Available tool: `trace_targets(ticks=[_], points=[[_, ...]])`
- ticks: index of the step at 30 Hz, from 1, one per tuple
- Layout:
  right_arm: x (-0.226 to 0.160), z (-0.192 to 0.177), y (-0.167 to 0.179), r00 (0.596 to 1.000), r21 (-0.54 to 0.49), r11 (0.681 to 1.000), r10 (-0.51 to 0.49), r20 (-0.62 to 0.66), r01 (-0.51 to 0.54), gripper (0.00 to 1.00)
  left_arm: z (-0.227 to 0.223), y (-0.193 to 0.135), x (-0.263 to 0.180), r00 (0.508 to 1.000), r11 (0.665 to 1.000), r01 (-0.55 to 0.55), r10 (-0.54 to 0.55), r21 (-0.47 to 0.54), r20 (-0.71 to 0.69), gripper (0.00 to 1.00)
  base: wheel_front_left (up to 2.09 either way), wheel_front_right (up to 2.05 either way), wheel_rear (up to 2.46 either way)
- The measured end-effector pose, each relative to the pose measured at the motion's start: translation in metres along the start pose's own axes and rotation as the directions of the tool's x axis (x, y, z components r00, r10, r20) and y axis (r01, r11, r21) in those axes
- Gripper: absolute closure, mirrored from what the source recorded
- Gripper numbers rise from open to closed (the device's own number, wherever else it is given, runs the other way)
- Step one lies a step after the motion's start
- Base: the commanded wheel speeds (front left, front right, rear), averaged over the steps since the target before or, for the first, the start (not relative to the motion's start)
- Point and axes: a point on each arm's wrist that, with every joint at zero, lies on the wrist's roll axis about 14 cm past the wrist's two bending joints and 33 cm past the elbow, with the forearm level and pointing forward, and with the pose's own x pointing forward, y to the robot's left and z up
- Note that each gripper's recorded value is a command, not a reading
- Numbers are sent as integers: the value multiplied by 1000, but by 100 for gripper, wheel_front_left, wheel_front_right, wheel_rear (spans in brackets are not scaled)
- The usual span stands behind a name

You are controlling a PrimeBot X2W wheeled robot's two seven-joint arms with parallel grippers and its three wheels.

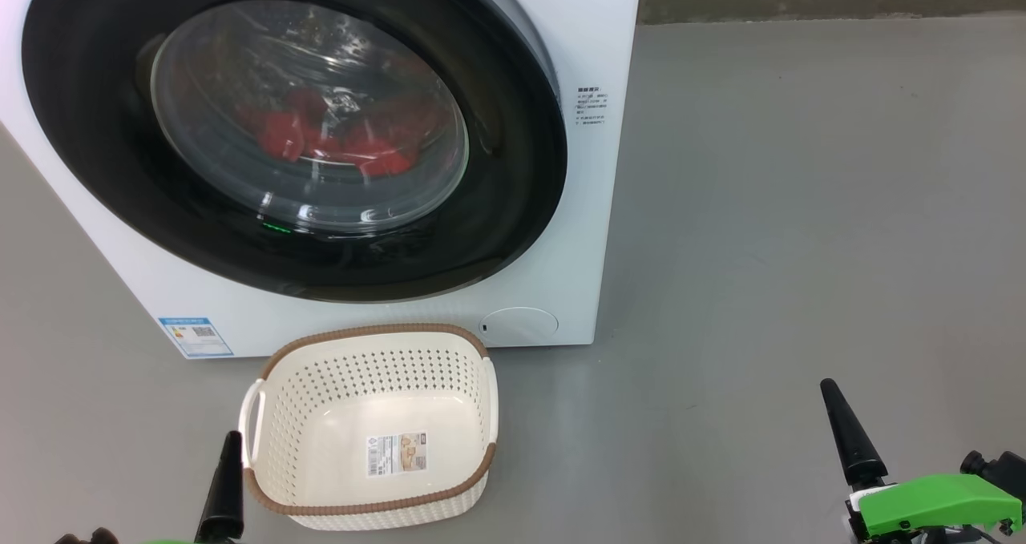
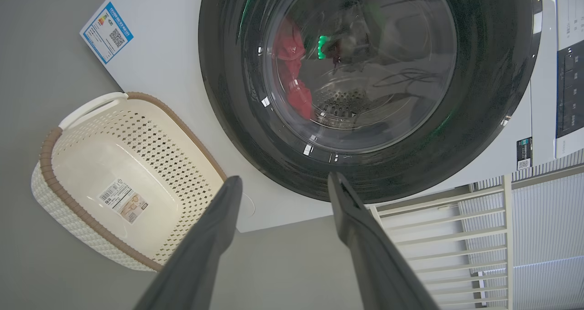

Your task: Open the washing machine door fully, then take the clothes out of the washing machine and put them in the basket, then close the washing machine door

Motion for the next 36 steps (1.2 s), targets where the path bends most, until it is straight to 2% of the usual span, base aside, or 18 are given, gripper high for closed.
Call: trace_targets(ticks=[7,19,31,36], points=[[0,-3,1,1000,-106,994,4,-11,-5,0,-2,-2,0,1000,994,-4,5,113,-7,0,0,0,0],[1,-1,2,1000,-287,958,14,-11,-16,0,-4,-6,0,1000,951,6,-2,310,-13,0,0,0,0],[2,-7,6,998,-446,894,35,-44,-51,0,-6,-9,-1,1000,888,11,-8,459,-8,0,0,0,0],[2,-7,7,998,-502,863,45,-46,-62,0,-8,-11,-1,1000,852,19,-17,524,-8,0,0,0,0]])
